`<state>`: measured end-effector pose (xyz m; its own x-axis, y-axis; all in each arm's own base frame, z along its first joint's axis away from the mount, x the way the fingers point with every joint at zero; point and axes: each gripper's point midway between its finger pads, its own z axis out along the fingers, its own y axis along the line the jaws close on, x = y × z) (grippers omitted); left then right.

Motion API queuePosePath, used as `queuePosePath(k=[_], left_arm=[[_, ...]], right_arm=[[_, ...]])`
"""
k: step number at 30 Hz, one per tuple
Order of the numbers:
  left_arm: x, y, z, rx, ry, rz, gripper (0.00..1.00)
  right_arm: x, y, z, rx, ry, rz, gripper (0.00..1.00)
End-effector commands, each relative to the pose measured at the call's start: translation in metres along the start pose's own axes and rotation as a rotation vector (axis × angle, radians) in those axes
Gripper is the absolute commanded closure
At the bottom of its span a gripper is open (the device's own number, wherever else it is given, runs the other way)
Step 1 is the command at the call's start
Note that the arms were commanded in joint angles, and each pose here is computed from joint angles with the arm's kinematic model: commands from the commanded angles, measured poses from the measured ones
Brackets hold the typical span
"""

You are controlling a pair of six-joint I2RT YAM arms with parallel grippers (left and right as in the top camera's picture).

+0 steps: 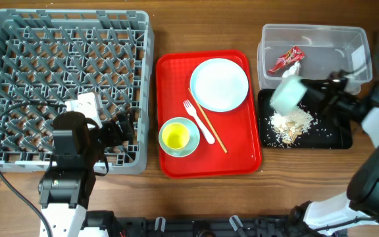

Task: Sort waste into correct bins and load items into the dishwasher rack
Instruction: 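Tip the rice bowl over the black tray to dump the rice, then return the empty bowl onto the light-blue plate on the red tray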

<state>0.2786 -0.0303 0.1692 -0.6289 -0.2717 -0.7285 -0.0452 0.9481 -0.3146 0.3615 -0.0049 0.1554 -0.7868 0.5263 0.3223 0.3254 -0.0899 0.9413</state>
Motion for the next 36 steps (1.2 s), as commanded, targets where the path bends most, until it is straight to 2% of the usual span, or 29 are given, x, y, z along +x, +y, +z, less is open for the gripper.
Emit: queuePosePath(k=[1, 6, 9, 12, 16, 22, 26, 30, 36], left_arm=[[-0.008, -0.003, -0.003, 0.012, -0.015, -0.005, 0.00], [-0.008, -0.003, -0.003, 0.012, -0.015, -0.005, 0.00], [-0.008, -0.003, -0.003, 0.012, -0.015, -0.005, 0.00], [-0.008, -0.003, -0.003, 0.012, -0.015, -0.005, 0.00], [-0.008, -0.003, -0.003, 0.012, -0.015, -0.005, 0.00], [-0.008, -0.003, -0.003, 0.012, -0.015, -0.005, 0.00], [-0.008, -0.003, -0.003, 0.012, -0.015, -0.005, 0.00], [-0.008, -0.003, -0.003, 0.012, -0.015, -0.005, 0.00], [-0.008, -0.003, -0.003, 0.012, -0.015, -0.005, 0.00]], right_arm=[[0.003, -0.024, 0.024, 0.231, -0.073, -0.162, 0.95], [0.014, -0.039, 0.025, 0.641, -0.218, -0.450, 0.96], [0.025, -0.024, 0.025, 0.744, -0.281, -0.612, 0.95], [0.042, -0.005, 0.034, 0.743, -0.281, -0.762, 0.96], [0.062, 0.008, 0.052, 0.716, -0.210, -0.935, 0.96], [0.081, 0.003, 0.073, 0.714, -0.127, -1.016, 0.96], [0.083, 0.007, 0.081, 0.754, -0.163, -1.048, 0.96], [0.097, 0.033, 0.094, 0.743, -0.158, -1.089, 0.95], [0.101, 0.071, 0.120, 0.829, -0.152, -1.184, 0.96]])
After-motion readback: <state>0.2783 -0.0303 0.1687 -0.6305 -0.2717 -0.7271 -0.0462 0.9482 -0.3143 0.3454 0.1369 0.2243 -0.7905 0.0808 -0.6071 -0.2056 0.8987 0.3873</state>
